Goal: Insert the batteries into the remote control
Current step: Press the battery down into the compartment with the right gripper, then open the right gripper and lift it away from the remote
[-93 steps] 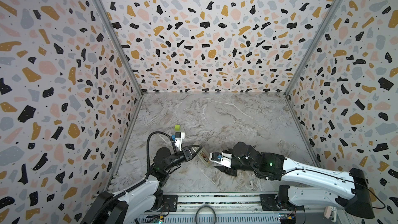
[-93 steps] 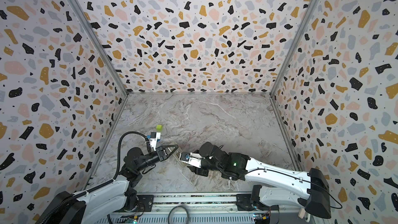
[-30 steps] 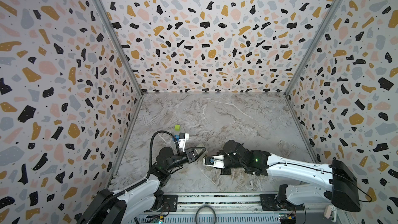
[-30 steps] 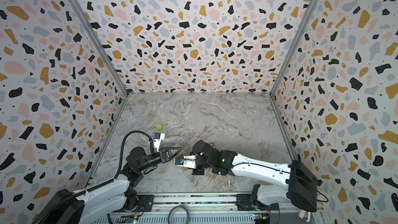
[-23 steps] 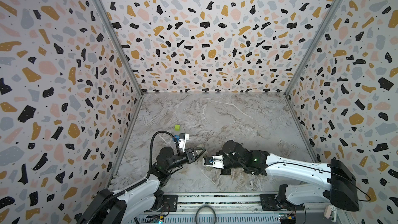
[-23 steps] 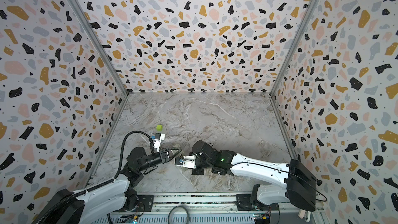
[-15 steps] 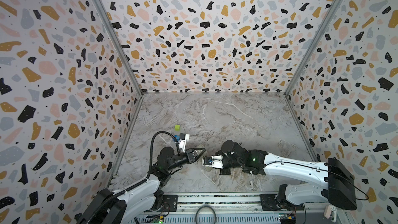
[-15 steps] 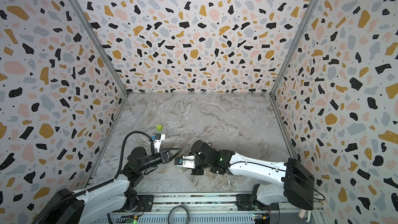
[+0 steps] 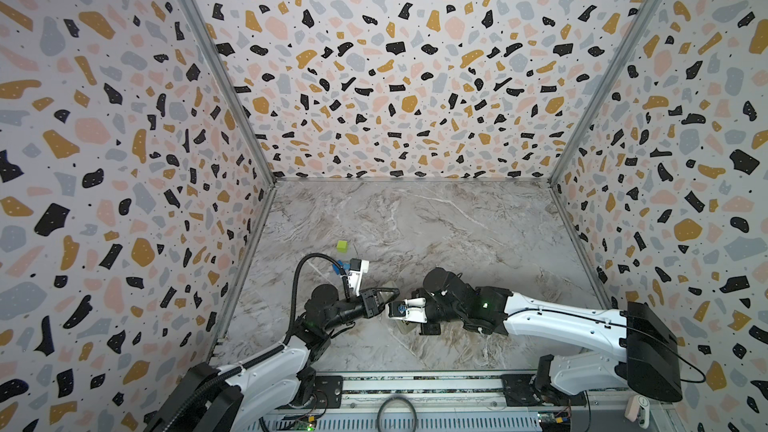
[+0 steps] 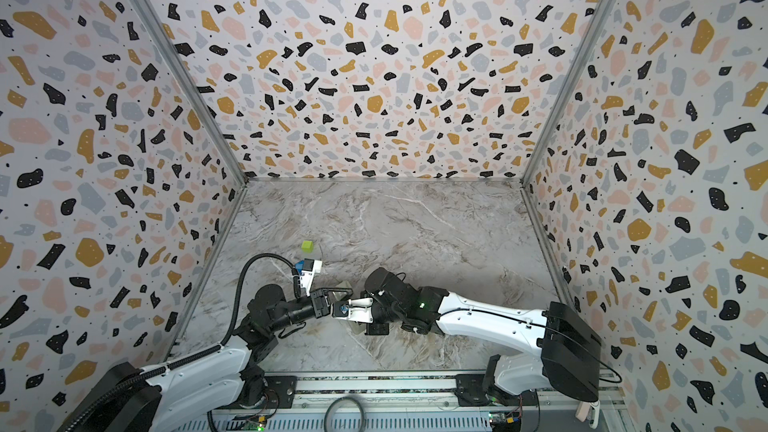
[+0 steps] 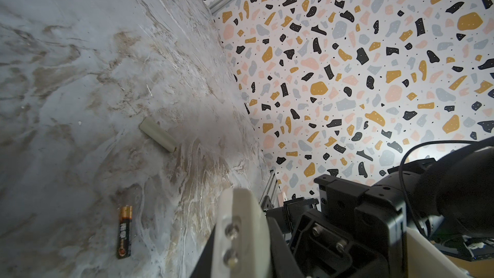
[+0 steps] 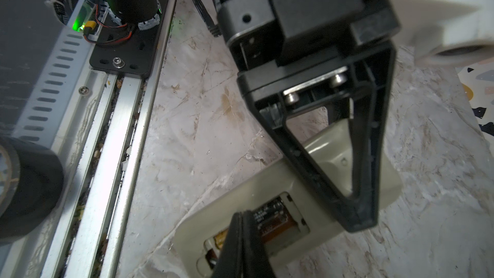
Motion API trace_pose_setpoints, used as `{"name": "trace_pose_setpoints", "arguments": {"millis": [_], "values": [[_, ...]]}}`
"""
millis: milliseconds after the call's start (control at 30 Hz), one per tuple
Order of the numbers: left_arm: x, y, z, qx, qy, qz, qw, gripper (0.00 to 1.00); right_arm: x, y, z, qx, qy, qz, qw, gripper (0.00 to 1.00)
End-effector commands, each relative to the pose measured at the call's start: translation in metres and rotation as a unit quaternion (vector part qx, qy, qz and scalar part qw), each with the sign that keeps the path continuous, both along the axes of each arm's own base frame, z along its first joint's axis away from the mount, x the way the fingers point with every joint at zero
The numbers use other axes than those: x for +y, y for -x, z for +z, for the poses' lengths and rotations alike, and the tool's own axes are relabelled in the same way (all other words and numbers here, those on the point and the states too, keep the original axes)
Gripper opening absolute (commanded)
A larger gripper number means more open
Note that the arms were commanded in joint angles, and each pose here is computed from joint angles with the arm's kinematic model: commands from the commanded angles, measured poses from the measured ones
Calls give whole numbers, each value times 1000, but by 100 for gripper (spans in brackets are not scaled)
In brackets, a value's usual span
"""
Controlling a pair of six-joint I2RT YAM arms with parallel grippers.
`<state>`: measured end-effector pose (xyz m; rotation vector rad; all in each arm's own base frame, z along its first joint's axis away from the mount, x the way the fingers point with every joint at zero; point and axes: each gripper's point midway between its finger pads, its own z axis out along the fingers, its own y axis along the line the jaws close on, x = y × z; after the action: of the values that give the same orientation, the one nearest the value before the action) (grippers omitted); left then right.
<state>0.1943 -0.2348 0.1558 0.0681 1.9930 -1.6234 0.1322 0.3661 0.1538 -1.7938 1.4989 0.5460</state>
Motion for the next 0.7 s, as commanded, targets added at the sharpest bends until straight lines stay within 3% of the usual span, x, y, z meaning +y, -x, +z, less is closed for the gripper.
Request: {"name": "trace_pose_setpoints", "arguments": {"millis": [0, 133, 400, 533, 667], "values": [[-9, 7, 43, -64, 44, -35, 996, 0, 3, -11, 2, -15, 9, -13, 1000, 8], [-9, 5, 40, -63, 34, -30, 997, 0, 4, -8, 9, -18, 7, -13, 1000, 11], [4, -19, 24, -52, -22, 39, 998, 0, -8, 8, 55, 0, -58, -40, 998, 39], [18, -30, 17, -41, -30, 71, 996, 0, -27, -6, 63, 44, -83, -106, 990, 50], [33, -38, 12, -36, -42, 101, 993, 0, -43, -29, 58, 111, -105, -191, 970, 60]]}}
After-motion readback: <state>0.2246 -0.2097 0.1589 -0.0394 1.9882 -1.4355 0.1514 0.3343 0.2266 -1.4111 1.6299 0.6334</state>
